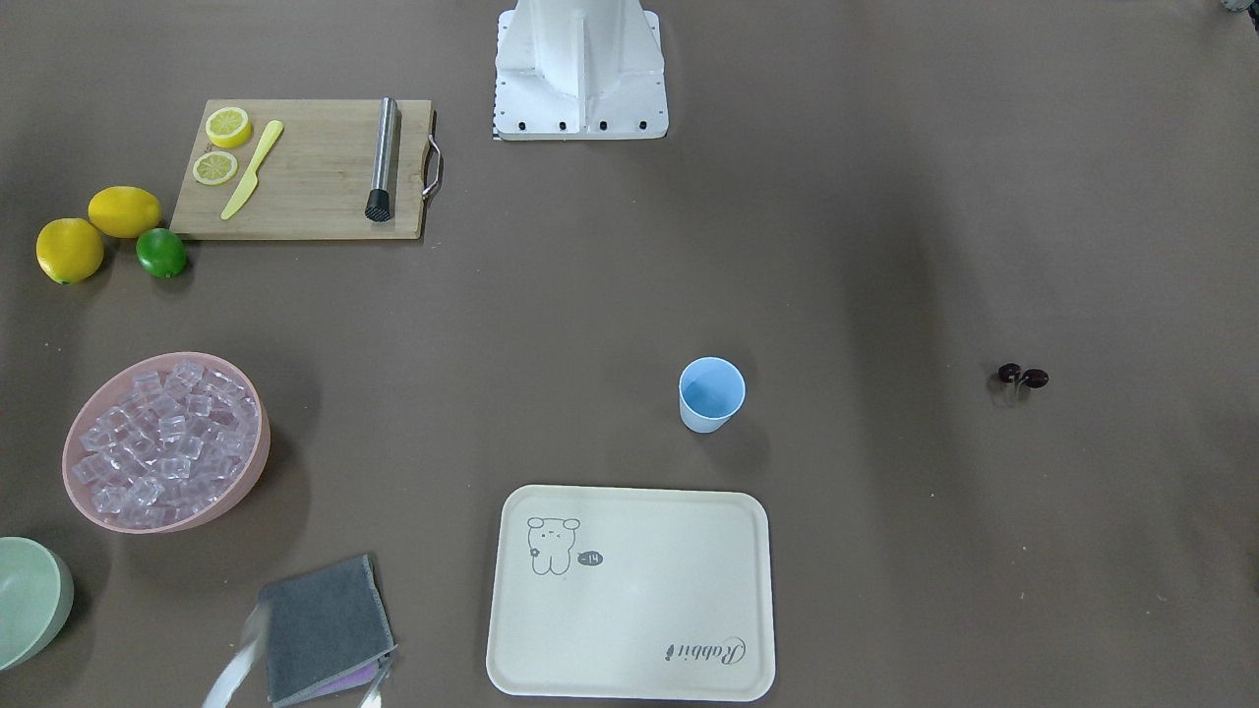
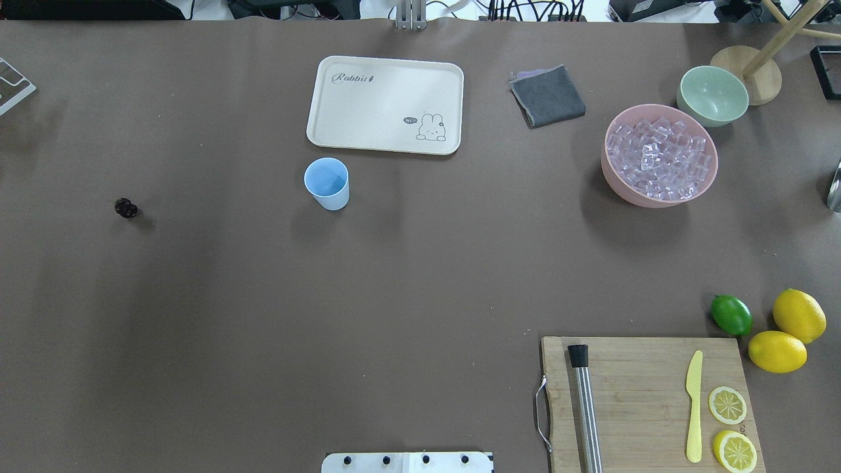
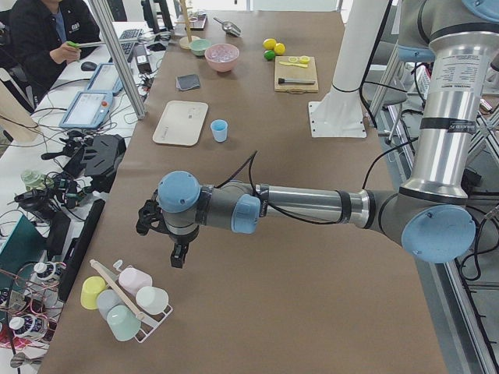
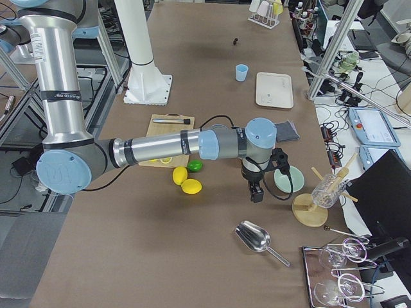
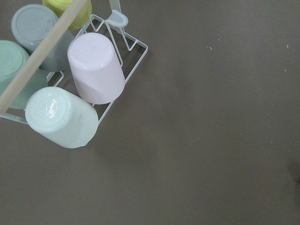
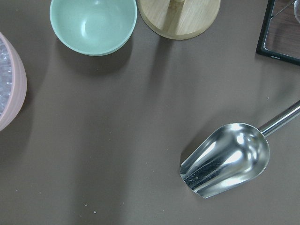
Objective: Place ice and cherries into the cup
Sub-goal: 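Move the right gripper over the pink bowl of ice cubes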
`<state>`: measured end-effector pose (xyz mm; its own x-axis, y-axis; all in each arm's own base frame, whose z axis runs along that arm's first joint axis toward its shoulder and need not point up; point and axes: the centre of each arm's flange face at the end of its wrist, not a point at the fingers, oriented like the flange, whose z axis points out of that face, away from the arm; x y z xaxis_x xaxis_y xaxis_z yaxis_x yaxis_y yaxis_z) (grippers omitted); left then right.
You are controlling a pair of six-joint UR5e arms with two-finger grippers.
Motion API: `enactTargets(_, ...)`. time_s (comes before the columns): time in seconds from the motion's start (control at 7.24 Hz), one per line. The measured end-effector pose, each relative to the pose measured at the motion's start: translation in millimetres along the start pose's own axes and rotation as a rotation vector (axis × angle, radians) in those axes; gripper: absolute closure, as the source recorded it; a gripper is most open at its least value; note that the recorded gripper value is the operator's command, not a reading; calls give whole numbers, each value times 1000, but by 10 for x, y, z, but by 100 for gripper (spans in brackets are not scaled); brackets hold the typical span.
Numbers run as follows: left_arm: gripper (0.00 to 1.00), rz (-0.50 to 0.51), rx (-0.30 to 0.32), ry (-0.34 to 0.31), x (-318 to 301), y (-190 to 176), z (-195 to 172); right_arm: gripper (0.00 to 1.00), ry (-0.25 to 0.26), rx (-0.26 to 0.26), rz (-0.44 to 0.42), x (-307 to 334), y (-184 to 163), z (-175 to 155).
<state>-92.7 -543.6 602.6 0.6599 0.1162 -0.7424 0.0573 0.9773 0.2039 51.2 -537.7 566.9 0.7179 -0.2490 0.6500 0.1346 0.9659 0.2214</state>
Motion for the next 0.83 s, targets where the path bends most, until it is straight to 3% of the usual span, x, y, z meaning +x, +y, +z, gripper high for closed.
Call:
enactTargets(0.55, 2, -8, 0, 0, 2, 8, -2, 0, -14, 14, 27, -206, -61, -28)
enactTargets(0.83, 2, -37, 4, 0, 17, 13, -15, 1, -66, 16, -61, -933, -319, 28)
